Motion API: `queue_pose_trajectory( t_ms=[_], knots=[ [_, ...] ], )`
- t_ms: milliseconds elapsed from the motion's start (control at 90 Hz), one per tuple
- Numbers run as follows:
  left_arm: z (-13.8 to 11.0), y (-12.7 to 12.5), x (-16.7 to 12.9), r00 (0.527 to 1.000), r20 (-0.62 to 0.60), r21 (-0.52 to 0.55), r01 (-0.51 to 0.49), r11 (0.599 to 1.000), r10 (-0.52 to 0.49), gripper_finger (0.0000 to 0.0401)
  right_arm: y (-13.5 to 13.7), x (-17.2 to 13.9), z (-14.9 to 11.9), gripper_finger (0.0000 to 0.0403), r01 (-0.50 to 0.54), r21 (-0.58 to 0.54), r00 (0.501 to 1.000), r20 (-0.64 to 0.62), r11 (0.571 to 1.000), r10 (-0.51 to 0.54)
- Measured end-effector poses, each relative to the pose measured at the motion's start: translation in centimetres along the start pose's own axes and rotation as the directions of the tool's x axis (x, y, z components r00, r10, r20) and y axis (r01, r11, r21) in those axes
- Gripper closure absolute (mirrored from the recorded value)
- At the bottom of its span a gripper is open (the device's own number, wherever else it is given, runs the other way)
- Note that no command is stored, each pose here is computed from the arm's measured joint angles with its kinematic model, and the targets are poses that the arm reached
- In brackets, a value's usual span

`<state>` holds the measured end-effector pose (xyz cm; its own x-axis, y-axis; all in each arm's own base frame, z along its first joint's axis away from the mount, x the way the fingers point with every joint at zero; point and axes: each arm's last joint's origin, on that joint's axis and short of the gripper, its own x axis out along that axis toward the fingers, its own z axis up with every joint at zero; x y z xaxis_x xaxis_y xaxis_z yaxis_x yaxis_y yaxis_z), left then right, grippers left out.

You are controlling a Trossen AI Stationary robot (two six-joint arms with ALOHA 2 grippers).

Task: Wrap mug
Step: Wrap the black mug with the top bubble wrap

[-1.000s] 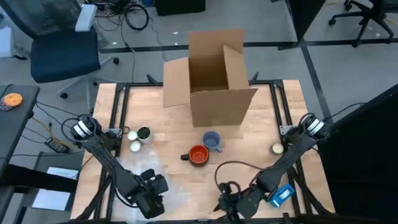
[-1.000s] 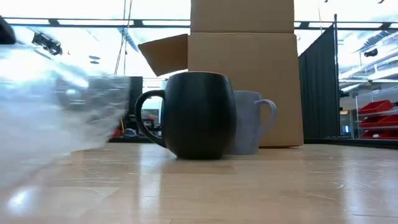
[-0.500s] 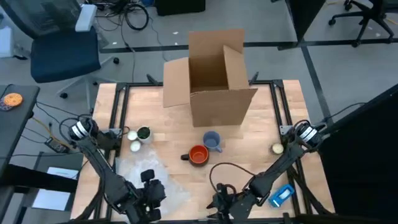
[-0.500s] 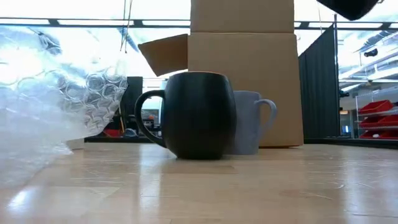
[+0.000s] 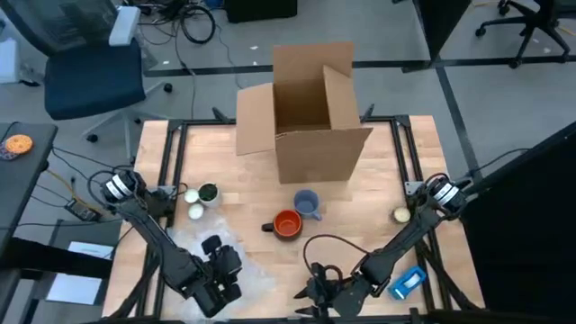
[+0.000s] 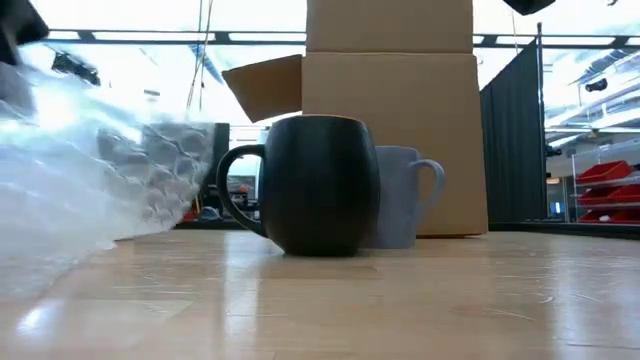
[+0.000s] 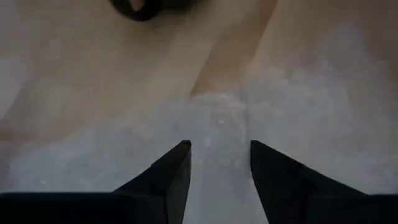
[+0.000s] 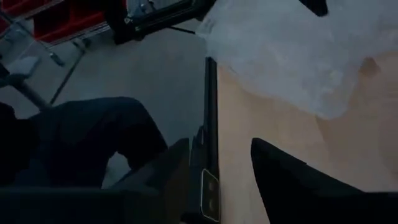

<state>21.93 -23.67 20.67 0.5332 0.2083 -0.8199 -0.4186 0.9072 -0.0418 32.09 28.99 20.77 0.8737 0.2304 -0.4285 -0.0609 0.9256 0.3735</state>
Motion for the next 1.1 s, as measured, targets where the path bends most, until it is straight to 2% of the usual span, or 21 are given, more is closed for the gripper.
queue_pose_trajectory(
  t_ms=[133, 211, 322, 367, 422, 633, 811, 878, 944, 1000, 1100],
  knots=[
    [-0.1, 0.1, 1.0, 0.999, 0.015, -0.001, 0.029, 1.0, -0.029, 0.0258, 0.0, 0.0, 0.0, 0.0254, -0.001, -0.014, 1.0, 0.0, 1.0, 0.001],
    [-0.2, 0.3, 1.5, 1.0, 0.015, -0.005, 0.026, 1.0, -0.026, 0.0272, 0.0, 0.0, 0.0, 0.0254, -0.001, -0.02, 1.0, 0.0, 1.0, 0.001],
    [-0.4, 0.5, 1.8, 1.0, 0.012, -0.002, 0.02, 1.0, -0.02, 0.0332, 0.0, 0.0, 0.0, 0.0254, -0.001, -0.026, 1.0, 0.0, 1.0, 0.001],
    [-0.5, 0.4, 1.7, 0.999, 0.032, -0.001, 0.022, 1.0, -0.022, 0.0367, 0.0, 0.0, 0.0, 0.0254, 0.0, -0.026, 1.0, 0.0, 1.0, 0.0],
    [-0.6, 0.1, 1.5, 0.997, 0.067, -0.004, 0.035, 0.999, -0.035, 0.0389, 0.0, 0.0, 0.0, 0.0255, 0.0, -0.026, 1.0, 0.0, 1.0, 0.0],
    [-0.4, -0.7, -0.8, 0.989, 0.142, 0.034, 0.035, 0.999, -0.04, 0.04, 0.0, 0.0, 0.0, 0.0256, 0.0, -0.026, 1.0, 0.001, 1.0, 0.0],
    [1.3, -1.2, -5.0, 0.953, 0.303, 0.108, -0.04, 0.993, 0.005, 0.0401, -0.3, 0.2, 0.3, 0.0257, 0.014, -0.03, 1.0, 0.013, 0.999, -0.013],
    [2.2, -1.1, -6.7, 0.924, 0.38, 0.137, -0.1, 0.986, 0.041, 0.0401, -0.6, 0.3, 0.5, 0.0257, 0.031, -0.041, 0.999, 0.024, 0.999, -0.03],
    [3.1, -0.7, -8.3, 0.871, 0.484, 0.15, -0.18, 0.972, 0.087, 0.0401, -1.0, 0.5, 0.8, 0.0257, 0.051, -0.046, 0.998, 0.036, 0.998, -0.049],
    [3.8, -0.5, -9.4, 0.793, 0.598, 0.133, -0.24, 0.962, 0.116, 0.0401, -1.3, 0.7, 1.0, 0.0257, 0.068, -0.041, 0.997, 0.045, 0.997, -0.066],
    [4.6, -0.3, -10.7, 0.615, 0.775, 0.06, -0.301, 0.952, 0.145, 0.0401, -2.0, 1.0, 1.6, 0.0257, 0.087, -0.029, 0.995, 0.059, 0.996, -0.085]
  ],
)
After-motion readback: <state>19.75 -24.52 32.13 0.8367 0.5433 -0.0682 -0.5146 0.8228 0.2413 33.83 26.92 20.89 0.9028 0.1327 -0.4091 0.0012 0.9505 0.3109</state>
